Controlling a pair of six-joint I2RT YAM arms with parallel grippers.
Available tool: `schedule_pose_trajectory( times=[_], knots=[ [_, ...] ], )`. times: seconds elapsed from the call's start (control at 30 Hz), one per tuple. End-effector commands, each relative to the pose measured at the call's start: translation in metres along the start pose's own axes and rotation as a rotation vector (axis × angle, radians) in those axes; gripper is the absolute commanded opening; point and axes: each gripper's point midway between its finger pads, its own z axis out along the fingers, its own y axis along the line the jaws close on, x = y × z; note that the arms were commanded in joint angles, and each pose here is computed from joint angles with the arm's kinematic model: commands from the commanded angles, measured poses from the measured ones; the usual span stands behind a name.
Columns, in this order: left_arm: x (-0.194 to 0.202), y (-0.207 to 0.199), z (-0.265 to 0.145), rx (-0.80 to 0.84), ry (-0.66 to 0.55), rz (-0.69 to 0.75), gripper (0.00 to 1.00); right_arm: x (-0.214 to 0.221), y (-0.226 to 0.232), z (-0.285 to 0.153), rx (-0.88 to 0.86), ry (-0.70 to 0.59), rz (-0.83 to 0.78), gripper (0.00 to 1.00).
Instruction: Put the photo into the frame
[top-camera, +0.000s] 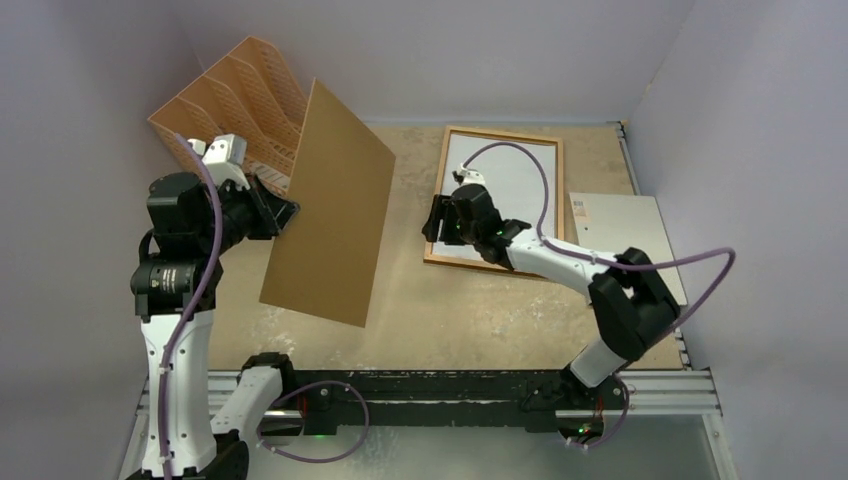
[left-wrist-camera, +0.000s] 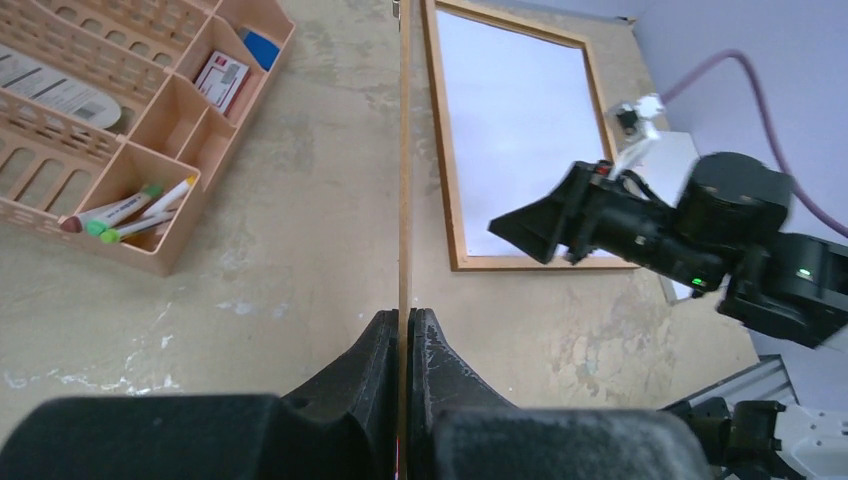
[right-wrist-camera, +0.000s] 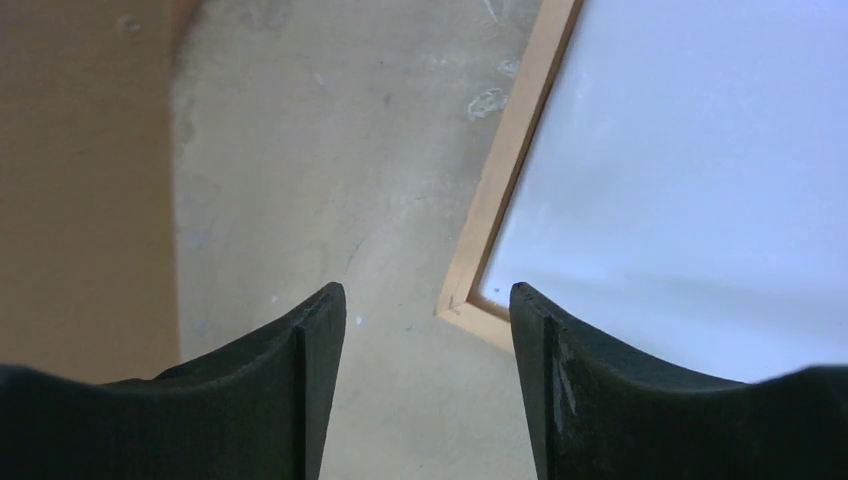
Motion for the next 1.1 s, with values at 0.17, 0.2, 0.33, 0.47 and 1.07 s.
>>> schedule_pose_trajectory(
  times=[0.17, 0.2, 0.33, 0.47, 1.07],
  knots=[
    [-0.056, -0.032, -0.038, 0.041, -0.237, 0.053, 0.0, 0.021, -0.03, 0.035, 0.157, 0.1, -0.104, 0.6],
    [-0.058, -0.033, -0.04, 0.041, -0.249, 0.056, 0.0, 0.021, -0.029, 0.037, 0.153, 0.106, -0.113, 0.59],
    [-0.066, -0.034, -0.042, 0.039, -0.284, 0.06, 0.0, 0.028, -0.027, 0.046, 0.139, 0.144, -0.132, 0.46],
    [-0.066, -0.03, -0.034, 0.042, -0.281, 0.055, 0.0, 0.037, -0.025, 0.051, 0.119, 0.173, -0.146, 0.42],
    [-0.053, -0.019, 0.003, 0.077, -0.211, 0.021, 0.0, 0.086, -0.005, 0.039, -0.027, 0.358, -0.162, 0.27]
  ],
)
